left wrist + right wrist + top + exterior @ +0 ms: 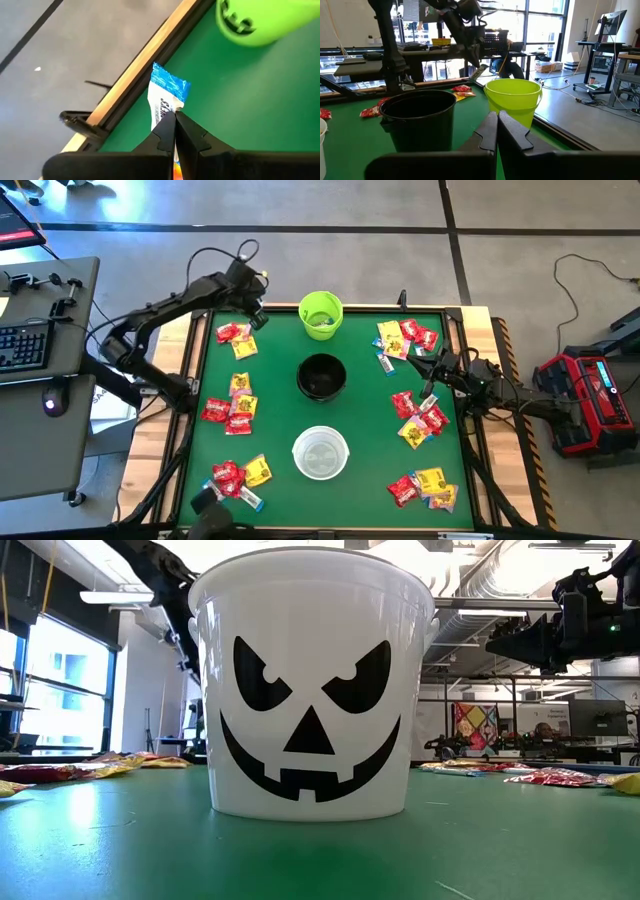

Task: Sort candy by brand, put in halloween buckets
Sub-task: Put the white chocolate into the green bucket

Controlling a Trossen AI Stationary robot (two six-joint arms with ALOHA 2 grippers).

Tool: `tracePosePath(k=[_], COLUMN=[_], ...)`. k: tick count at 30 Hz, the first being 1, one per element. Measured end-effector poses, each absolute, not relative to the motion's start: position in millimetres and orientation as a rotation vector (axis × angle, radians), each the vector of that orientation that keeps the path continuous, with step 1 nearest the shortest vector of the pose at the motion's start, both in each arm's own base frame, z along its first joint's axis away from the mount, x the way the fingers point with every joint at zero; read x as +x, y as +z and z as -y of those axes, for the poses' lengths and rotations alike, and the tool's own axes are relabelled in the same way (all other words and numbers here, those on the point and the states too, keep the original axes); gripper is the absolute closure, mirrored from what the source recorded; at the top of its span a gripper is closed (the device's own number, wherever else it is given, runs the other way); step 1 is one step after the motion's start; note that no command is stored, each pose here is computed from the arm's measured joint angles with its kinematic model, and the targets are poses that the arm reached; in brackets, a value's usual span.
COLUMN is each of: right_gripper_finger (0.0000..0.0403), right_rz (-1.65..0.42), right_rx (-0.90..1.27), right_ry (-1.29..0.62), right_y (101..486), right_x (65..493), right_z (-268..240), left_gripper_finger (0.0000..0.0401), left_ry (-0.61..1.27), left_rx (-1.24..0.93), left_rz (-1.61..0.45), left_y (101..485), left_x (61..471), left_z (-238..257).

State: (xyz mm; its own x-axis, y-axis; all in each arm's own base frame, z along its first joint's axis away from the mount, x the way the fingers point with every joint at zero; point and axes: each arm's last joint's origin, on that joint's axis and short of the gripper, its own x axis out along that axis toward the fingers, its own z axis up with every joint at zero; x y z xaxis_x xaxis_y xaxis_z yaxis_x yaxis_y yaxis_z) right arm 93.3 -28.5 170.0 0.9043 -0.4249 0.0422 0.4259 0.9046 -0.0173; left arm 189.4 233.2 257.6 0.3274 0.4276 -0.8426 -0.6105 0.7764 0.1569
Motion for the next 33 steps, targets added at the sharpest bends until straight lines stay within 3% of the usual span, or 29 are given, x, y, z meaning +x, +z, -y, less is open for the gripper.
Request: tracePosePath(k=[8, 22, 33], right_gripper_finger=[0.0402, 0.0402, 0.0402], right_rz=[0.038, 0.038, 0.038], right_rx=[-0.026, -0.026, -0.026], right_ry=[-0.439, -0.440, -0.439], right_y=[170, 170, 170], right_x=[93, 93, 93], right_z=[28, 28, 28], left_gripper_finger=[0.0401, 0.0401, 0.0401], left_ry=[0.664, 0.590, 0.481], left_rx=[-0.304, -0.246, -0.223], left_rz=[-0.837, -0.688, -0.780], left_y=[278, 328, 303], left_x=[201, 276, 335], left_z=[-229, -244, -244])
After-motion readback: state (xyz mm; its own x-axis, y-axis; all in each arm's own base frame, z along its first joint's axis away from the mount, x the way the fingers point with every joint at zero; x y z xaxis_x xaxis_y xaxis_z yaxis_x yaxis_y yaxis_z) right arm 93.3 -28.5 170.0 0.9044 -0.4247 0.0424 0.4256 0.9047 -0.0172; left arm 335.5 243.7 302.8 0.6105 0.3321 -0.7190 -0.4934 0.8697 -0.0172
